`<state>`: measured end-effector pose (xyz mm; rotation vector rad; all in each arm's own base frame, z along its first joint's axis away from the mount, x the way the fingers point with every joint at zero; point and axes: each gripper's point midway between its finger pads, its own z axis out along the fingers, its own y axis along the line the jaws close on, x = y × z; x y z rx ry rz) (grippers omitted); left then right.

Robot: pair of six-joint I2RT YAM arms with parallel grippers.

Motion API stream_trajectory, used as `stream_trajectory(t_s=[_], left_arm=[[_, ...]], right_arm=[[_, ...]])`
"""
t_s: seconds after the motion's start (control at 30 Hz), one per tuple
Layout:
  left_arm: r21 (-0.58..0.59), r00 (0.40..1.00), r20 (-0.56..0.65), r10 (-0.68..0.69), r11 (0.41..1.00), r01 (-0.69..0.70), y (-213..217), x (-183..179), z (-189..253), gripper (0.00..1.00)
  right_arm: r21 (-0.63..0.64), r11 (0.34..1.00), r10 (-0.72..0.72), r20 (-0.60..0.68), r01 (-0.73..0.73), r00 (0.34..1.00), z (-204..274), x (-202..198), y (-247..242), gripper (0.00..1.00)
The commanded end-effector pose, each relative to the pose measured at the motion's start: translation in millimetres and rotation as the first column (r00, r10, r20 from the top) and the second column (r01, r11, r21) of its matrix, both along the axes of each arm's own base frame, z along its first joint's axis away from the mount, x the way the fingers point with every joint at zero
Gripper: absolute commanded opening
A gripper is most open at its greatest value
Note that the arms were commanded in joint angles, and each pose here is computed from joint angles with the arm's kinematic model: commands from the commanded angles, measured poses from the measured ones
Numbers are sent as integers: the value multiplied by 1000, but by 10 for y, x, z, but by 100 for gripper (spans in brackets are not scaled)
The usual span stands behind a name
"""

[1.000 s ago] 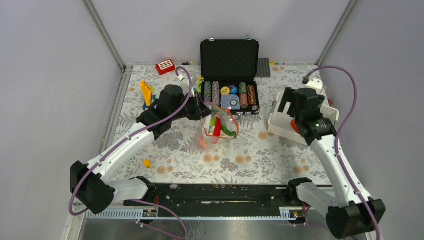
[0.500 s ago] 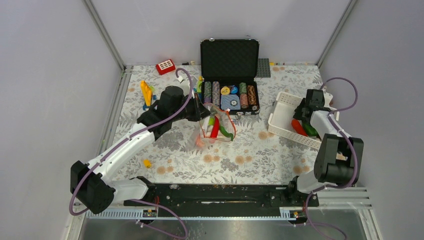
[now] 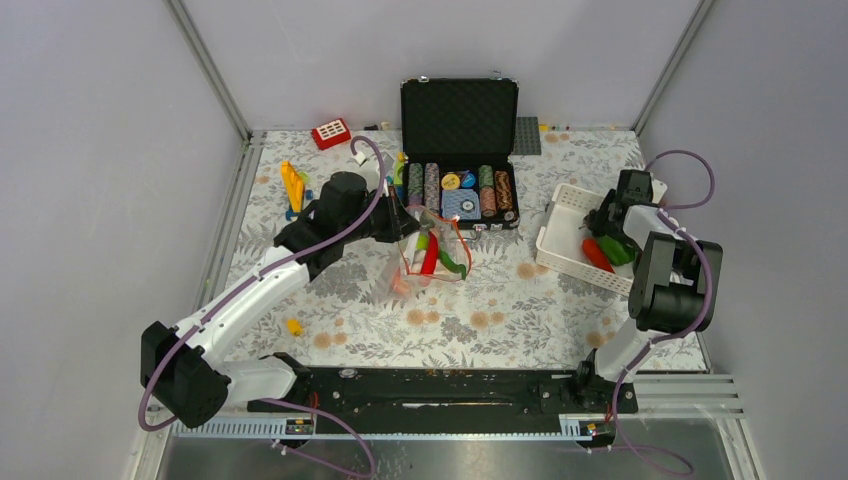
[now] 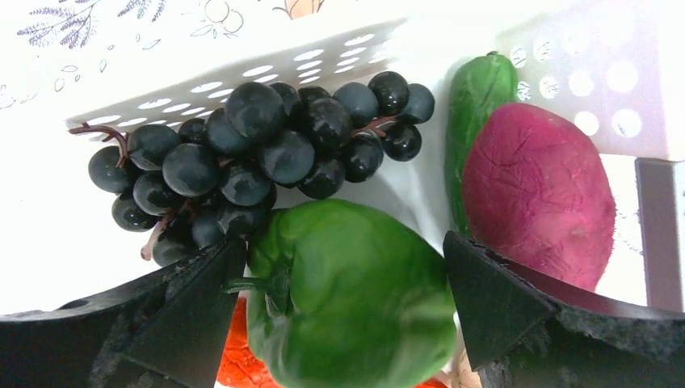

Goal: Place the food in the zip-top bag and seal the zipper
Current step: Pick up the fake vegetable from the bin.

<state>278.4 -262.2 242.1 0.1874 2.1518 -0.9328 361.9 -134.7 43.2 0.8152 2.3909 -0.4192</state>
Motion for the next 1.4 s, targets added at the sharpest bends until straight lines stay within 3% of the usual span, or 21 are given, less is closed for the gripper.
stream_trajectory(t_s=[0.0, 0.17, 0.77, 1.0, 1.13, 1.37], left_arm=[[-37, 997, 77, 17, 999, -14, 5, 80, 241, 0], [-32, 997, 81, 18, 999, -16, 16, 80, 237, 0], [-24, 997, 81, 17, 1000, -15, 24, 87, 215, 0], [-26, 996, 86, 16, 1000, -14, 30, 74, 233, 0], [-25, 996, 89, 17, 1000, -14, 35, 74, 244, 0], [-35, 996, 89, 11, 999, -8, 27, 56, 256, 0]], right_arm=[[36, 999, 20, -3, -20, 1000, -38, 76, 45, 100], [56, 997, 62, -29, -60, 998, 20, -19, 112, 99], [308, 940, 166, -40, -146, 985, -67, -184, 625, 99], [337, 931, 164, -36, -143, 986, -45, -252, 694, 75], [304, 944, 136, -5, -128, 991, 93, -269, 647, 51], [274, 949, 133, 102, -157, 986, 466, -285, 670, 47]])
